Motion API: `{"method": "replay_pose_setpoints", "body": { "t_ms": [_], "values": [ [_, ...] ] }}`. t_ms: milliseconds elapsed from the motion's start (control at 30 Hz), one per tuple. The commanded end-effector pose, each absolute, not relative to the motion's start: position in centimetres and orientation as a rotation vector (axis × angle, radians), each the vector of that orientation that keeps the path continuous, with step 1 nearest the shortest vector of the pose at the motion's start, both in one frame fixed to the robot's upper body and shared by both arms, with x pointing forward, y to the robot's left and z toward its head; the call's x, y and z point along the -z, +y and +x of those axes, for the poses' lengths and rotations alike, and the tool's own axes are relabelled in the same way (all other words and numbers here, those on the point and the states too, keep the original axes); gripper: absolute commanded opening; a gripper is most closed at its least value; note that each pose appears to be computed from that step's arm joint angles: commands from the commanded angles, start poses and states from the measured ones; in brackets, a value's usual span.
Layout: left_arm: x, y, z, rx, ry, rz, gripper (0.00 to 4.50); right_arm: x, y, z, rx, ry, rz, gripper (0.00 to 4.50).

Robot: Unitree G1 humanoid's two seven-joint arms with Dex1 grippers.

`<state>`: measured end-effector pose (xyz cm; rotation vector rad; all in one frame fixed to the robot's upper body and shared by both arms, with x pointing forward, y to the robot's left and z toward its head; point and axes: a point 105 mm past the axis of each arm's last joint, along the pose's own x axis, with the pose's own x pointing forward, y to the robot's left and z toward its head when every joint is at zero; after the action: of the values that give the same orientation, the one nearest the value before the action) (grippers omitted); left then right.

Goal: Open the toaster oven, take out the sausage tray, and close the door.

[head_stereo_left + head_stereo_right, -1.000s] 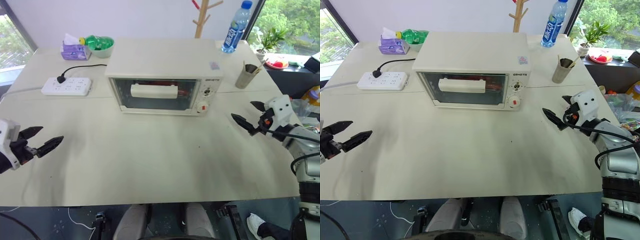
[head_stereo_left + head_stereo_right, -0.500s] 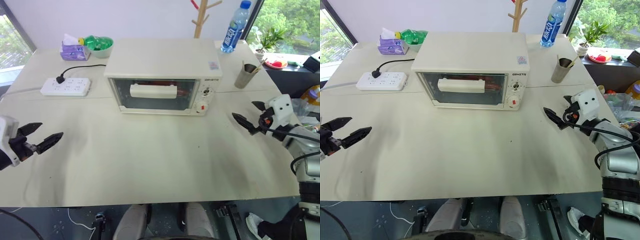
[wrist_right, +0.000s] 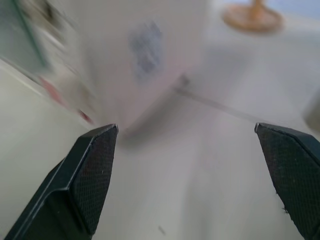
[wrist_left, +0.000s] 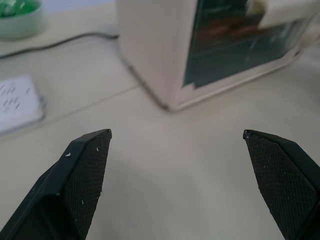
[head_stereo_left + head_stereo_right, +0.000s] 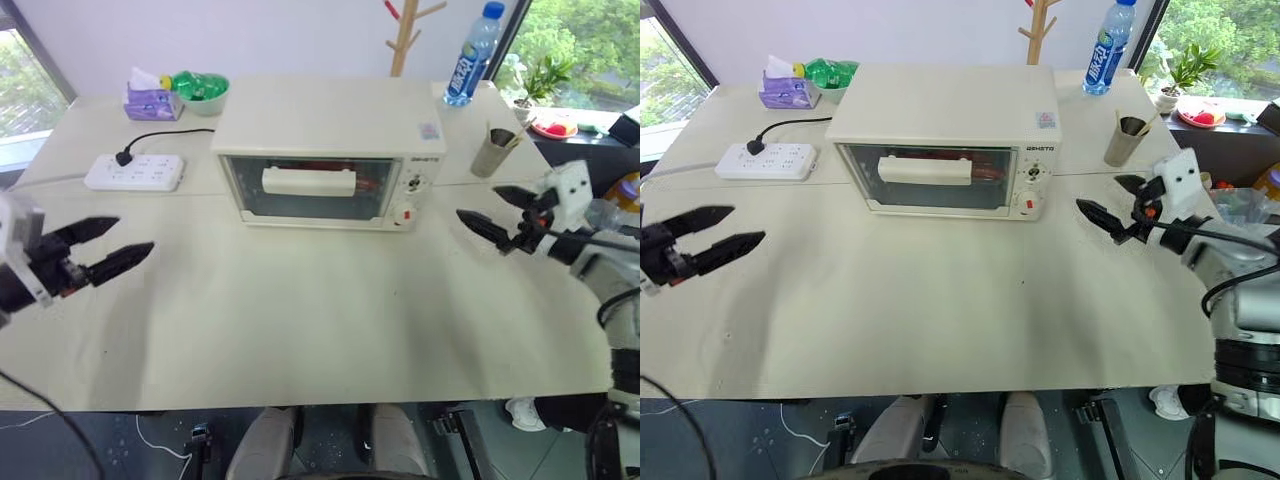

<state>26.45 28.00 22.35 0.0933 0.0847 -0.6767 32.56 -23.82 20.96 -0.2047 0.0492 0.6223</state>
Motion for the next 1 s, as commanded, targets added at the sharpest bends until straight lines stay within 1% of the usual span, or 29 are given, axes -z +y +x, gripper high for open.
{"method": "replay_pose_setpoints", "body": {
  "t_ms": [33,167,267,433,600,867,1000],
  "values": [
    [-24.6,25.4,26.2,0.844,0.058,0.092,4.43,-23.0,-19.9,30.2,-0.832,0.023,-0.214,4.50],
    [-25.4,23.0,26.7,0.987,0.067,0.142,4.43,-23.2,-16.4,28.8,-0.978,0.032,-0.208,4.50],
    [-25.6,21.6,27.3,1.053,0.065,0.167,4.43,-23.1,-14.2,28.9,-1.021,0.028,-0.198,4.50],
    [-25.8,19.9,28.1,1.152,0.066,0.190,4.43,-21.6,-11.6,30.0,-1.055,0.038,-0.153,4.50],
    [-25.5,19.4,28.7,1.189,0.072,0.204,4.43,-20.0,-9.5,31.7,-1.057,0.039,-0.152,4.50],
    [-25.8,19.4,28.6,1.208,0.076,0.211,4.43,-20.6,-7.7,33.4,-1.084,-0.007,-0.171,4.50],
    [-25.9,19.6,28.8,1.198,0.075,0.216,4.43,-21.6,-6.4,33.4,-1.131,-0.040,-0.175,4.50]
  ]
}}
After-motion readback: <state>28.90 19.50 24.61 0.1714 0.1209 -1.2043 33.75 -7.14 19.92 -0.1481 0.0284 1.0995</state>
